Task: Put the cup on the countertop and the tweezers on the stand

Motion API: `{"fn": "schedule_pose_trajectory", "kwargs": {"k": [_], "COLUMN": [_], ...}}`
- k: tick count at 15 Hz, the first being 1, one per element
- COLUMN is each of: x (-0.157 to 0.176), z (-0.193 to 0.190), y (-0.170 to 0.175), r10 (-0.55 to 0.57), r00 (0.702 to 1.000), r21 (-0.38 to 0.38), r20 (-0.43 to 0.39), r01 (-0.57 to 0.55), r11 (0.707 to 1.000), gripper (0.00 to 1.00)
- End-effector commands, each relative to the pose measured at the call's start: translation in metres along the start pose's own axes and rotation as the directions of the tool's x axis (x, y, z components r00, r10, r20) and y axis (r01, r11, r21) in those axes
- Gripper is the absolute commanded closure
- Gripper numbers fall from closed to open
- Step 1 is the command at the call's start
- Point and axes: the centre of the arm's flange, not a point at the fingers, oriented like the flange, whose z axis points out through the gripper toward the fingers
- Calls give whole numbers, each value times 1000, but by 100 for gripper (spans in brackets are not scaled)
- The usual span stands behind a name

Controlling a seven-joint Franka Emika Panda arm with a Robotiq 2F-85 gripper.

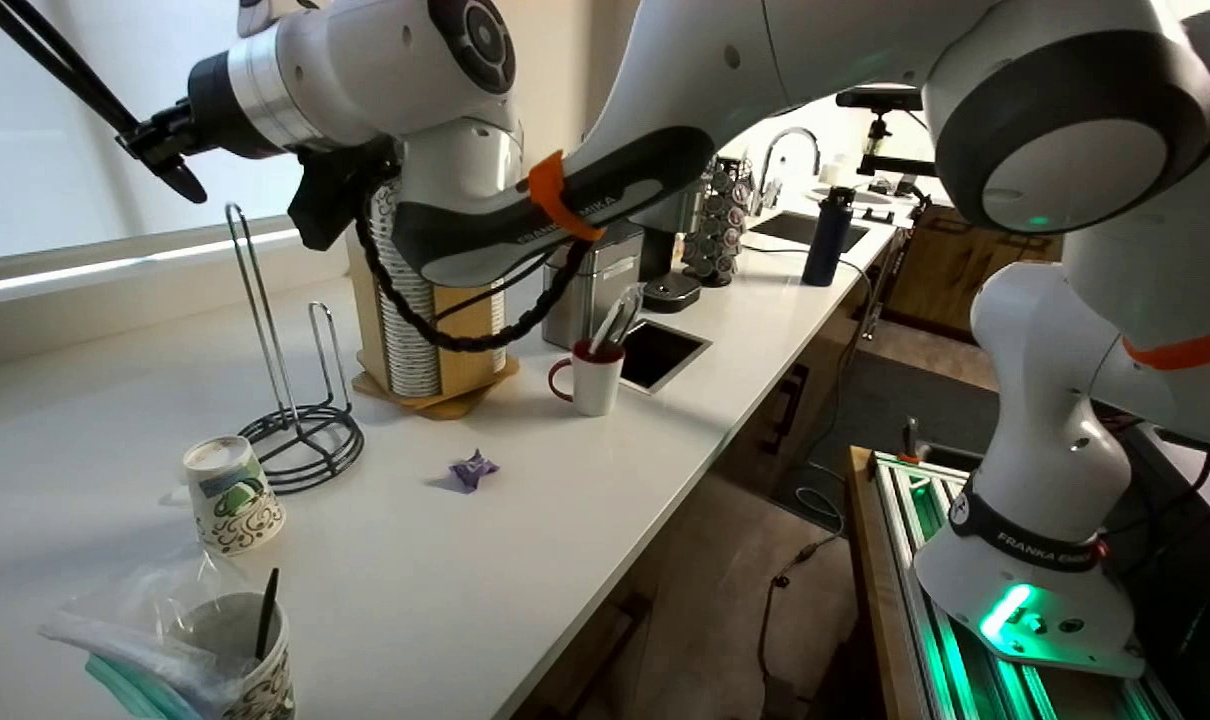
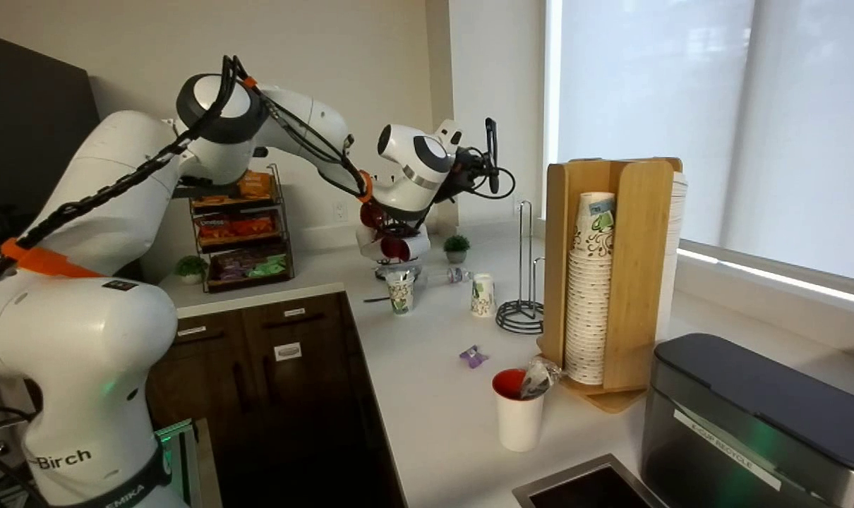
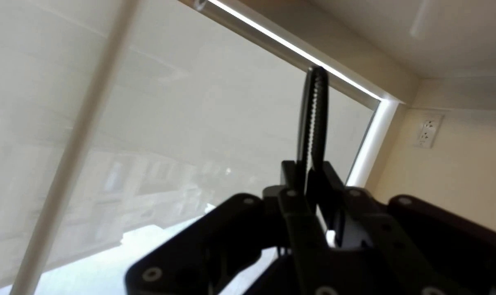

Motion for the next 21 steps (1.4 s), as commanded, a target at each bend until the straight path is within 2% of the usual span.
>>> {"fn": "schedule_pose_trajectory", "kwargs": {"k": [1,2,4,6,10,11,14,17,21], "x": [-4,-10,-9,5,18,13,-14,-38,-49], "z": [-2,-3,3,2,-1,0,4,0,-2], "y": [-8,-14,-20,-1,28,30,26,-2,-25], "r10": [5,7,42,117,238,269,352,341,295], "r00": [1000,1000,999,990,960,954,936,936,944], "r21": [9,17,-34,-113,-220,-223,-254,-242,-260], "r20": [11,23,-11,-73,-147,-133,-21,84,146], "r01": [-5,-8,-43,-125,-266,-293,-346,-312,-251], "r11": [1000,1000,998,986,939,930,903,919,933], "gripper": [85,96,96,96,96,96,96,96,96]}}
